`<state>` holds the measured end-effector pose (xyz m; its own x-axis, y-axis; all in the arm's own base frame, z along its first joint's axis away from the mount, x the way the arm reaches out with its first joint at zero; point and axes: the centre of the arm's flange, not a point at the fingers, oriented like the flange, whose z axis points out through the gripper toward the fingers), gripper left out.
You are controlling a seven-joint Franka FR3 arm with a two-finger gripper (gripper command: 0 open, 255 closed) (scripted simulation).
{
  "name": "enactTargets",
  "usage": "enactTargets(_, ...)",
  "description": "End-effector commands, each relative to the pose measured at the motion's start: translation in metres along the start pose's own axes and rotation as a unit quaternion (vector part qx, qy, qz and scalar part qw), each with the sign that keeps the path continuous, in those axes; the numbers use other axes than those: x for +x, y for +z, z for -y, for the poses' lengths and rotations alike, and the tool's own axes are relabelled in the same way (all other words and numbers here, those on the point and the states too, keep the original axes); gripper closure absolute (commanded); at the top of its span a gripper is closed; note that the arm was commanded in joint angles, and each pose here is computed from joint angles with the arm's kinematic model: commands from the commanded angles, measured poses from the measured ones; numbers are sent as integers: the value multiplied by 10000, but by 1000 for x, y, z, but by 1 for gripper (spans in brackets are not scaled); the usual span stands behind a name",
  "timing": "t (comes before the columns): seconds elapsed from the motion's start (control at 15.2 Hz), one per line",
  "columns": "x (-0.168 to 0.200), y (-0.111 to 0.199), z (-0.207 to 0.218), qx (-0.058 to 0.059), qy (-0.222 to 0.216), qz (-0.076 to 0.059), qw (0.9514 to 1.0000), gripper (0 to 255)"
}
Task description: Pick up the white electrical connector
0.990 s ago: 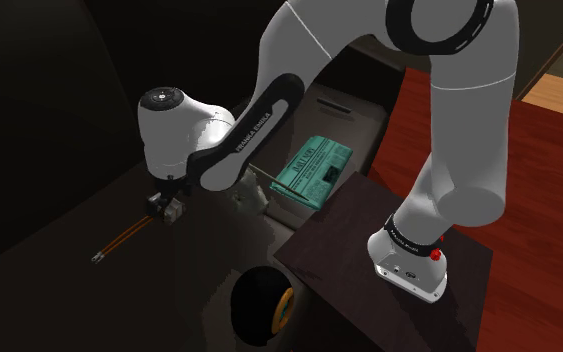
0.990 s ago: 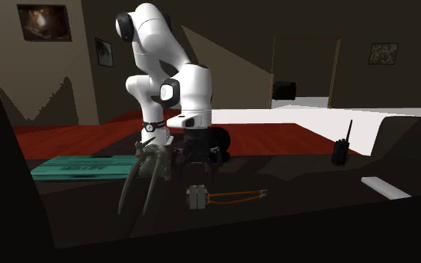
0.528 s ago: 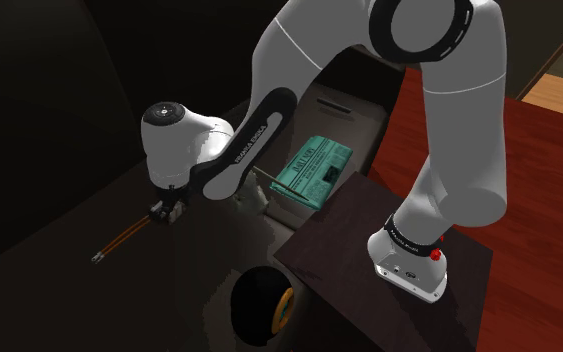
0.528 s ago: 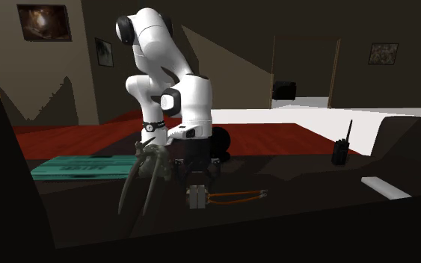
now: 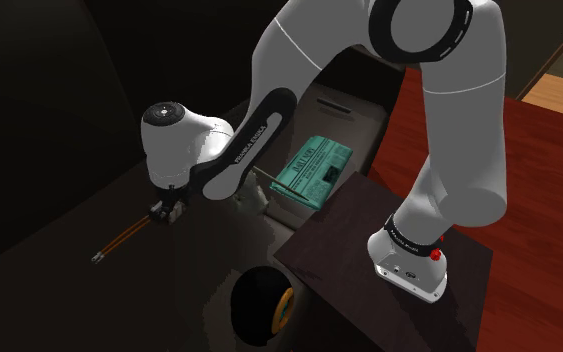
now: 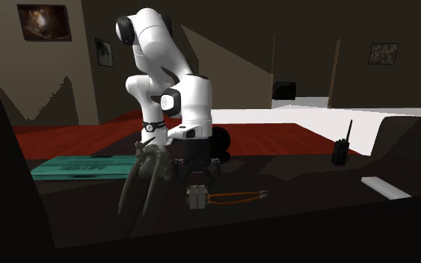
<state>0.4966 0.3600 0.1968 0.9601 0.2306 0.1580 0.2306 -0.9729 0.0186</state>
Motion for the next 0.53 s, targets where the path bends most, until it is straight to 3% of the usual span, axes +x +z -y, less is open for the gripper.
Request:
enactTargets(0.0,-1,1,-1,1,-2,3,10000,255)
enactTargets(0.46,5,-35,-1,1,-2,3,10000,255)
